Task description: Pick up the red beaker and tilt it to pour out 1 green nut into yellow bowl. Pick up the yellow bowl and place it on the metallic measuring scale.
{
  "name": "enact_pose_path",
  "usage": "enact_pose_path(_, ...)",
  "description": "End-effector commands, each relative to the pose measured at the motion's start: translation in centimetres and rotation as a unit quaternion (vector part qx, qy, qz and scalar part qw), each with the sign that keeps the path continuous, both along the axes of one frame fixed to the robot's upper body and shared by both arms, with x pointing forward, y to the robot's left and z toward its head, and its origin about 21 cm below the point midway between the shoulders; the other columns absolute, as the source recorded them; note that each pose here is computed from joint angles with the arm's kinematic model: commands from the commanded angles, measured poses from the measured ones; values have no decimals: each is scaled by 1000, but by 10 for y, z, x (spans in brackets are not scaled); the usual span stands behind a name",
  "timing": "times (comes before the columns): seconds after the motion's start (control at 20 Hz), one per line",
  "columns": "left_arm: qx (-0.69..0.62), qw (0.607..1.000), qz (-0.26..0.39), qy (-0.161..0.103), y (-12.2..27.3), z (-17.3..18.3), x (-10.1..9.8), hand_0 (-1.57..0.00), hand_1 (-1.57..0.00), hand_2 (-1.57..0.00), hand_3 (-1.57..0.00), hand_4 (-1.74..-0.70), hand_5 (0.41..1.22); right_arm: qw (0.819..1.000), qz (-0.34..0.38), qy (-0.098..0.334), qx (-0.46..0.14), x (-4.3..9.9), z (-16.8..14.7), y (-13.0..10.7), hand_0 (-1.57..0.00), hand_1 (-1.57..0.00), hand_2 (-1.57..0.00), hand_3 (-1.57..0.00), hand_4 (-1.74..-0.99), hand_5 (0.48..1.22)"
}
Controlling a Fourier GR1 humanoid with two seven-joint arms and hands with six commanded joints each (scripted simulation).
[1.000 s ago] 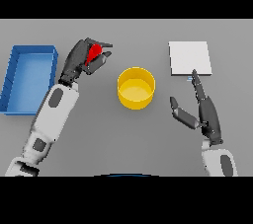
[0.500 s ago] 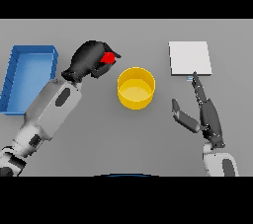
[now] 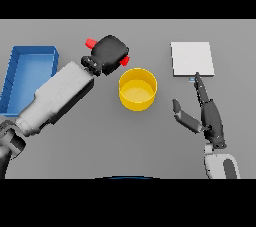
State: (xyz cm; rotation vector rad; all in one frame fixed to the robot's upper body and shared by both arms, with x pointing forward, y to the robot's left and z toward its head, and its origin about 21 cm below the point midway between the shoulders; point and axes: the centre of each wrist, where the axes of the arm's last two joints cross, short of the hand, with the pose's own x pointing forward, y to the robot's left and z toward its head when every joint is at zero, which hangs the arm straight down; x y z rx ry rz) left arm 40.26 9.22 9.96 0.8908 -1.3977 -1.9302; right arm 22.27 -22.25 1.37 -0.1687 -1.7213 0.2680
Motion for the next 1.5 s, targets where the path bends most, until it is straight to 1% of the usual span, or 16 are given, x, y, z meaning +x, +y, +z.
enact_pose_path(0.0,27,1000,-10,3,-4,4,1,-1571,-1571,-1571,-1571,-1656,1212,1000,-4,3,-3,2,0,2,1,1,1,1,-1245,679)
enact_pose_path(0.1,64,997,-33,5,-12,8,3,-1571,-1571,-1571,-1571,-1684,1215,1000,-9,1,9,4,1,2,1,1,1,1,-1225,663)
enact_pose_path(0.15,83,996,-40,5,-15,9,4,-1571,-1571,-1571,-1571,-1694,1216,1000,-10,4,9,2,-2,3,1,1,1,1,-1220,657)
enact_pose_path(0.2,107,993,-46,3,-19,8,4,-1571,-1571,-1571,-1571,-1702,1217,1000,-9,-6,5,-1,-1,1,1,1,1,1,-1209,654)
enact_pose_path(0.3,154,987,-54,-7,-29,11,4,-1571,-1571,-1571,-1571,-1715,1219,1000,-12,0,-3,3,0,1,1,1,1,1,-1193,649)
enact_pose_path(0.4,196,978,-65,-23,-35,15,3,-1571,-1571,-1571,-1571,-1725,1219,1000,-7,-9,-4,1,-1,2,1,1,1,1,-1193,648)
enact_pose_path(0.5,234,968,-77,-39,-41,16,3,-1571,-1571,-1571,-1571,-1730,1220,1000,-15,-7,-15,0,-2,2,1,1,1,1,-1188,647)
enact_pose_path(0.6,268,957,-95,-52,-43,20,4,-1571,-1571,-1571,-1571,-1734,1220,1000,-20,-1,-6,0,-3,7,1,1,1,1,-1179,635)
enact_pose_path(0.7,290,947,-121,-67,-47,13,2,-1571,-1571,-1571,-1571,-1735,1221,1000,-24,-4,-5,0,-1,4,1,1,1,1,-1179,627)
enact_pose_path(0.8,332,928,-138,-98,-54,10,0,-1571,-1571,-1571,-1571,-1735,1221,1000,-19,-7,-6,-2,-1,2,1,1,1,1,-1167,626)
enact_pose_path(0.85,349,920,-145,-108,-55,12,1,-1571,-1571,-1571,-1571,-1735,1221,1000,-19,-3,-4,-1,-2,4,1,1,1,1,-1164,625)
enact_pose_path(1.1,403,886,-171,-148,-70,12,1,-1571,-1571,-1571,-1571,-1731,1221,999,-26,-8,-20,2,1,3,1,1,1,1,-1159,632)
enact_pose_path(1.15,413,881,-175,-153,-74,15,1,-1571,-1571,-1571,-1571,-1730,1221,999,-24,-9,-19,-1,0,1,1,1,1,1,-1161,634)
enact_pose_path(1.2,418,877,-178,-155,-78,13,-2,-1571,-1571,-1571,-1571,-1727,1221,999,-29,-2,-23,0,-3,-1,1,1,1,1,-1160,635)
enact_pose_path(1.35,442,859,-192,-173,-84,16,-4,-1571,-1571,-1571,-1571,-1720,1221,1000,-22,-6,-18,1,-4,6,1,1,1,1,-1151,634)
enact_pose_path(1.45,449,852,-198,-180,-87,27,2,-1571,-1571,-1571,-1571,-1721,1221,1000,-23,-9,-11,1,-3,2,1,1,1,1,-1152,635)
